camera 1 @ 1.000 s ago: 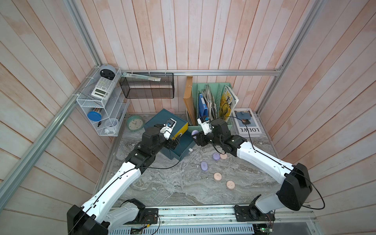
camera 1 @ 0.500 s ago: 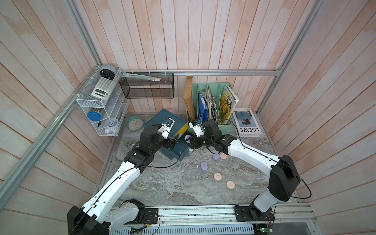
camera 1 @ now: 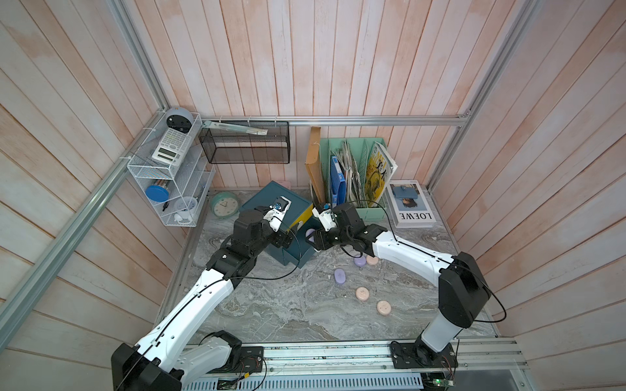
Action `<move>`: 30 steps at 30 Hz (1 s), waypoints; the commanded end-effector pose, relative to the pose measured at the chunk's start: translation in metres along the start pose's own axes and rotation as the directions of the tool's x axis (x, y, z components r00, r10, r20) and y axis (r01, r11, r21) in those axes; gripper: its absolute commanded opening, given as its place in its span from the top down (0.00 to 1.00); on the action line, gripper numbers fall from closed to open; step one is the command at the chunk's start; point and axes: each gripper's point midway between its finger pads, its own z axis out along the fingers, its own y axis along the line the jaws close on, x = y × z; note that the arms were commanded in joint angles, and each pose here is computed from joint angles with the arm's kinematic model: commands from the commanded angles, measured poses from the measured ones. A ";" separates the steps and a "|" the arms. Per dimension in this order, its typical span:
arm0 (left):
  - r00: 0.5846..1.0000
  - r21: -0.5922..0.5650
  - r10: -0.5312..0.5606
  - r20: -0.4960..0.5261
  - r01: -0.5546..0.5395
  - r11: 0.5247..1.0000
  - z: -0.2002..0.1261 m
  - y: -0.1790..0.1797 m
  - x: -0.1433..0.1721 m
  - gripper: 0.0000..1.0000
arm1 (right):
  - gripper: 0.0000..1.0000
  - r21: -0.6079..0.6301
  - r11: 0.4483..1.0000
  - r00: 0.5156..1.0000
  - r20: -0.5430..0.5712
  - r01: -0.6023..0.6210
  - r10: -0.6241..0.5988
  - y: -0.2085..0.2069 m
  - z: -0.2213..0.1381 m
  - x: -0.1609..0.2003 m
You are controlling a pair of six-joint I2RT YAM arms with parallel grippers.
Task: Put the bluetooth earphones in the drawer according to color
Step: Place the bluetooth earphone in the drawer.
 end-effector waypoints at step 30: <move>1.000 -0.005 -0.005 0.008 0.005 1.000 -0.008 0.003 -0.011 0.00 | 0.29 0.040 0.999 1.000 0.012 -0.001 0.001 -0.006 0.006 -0.016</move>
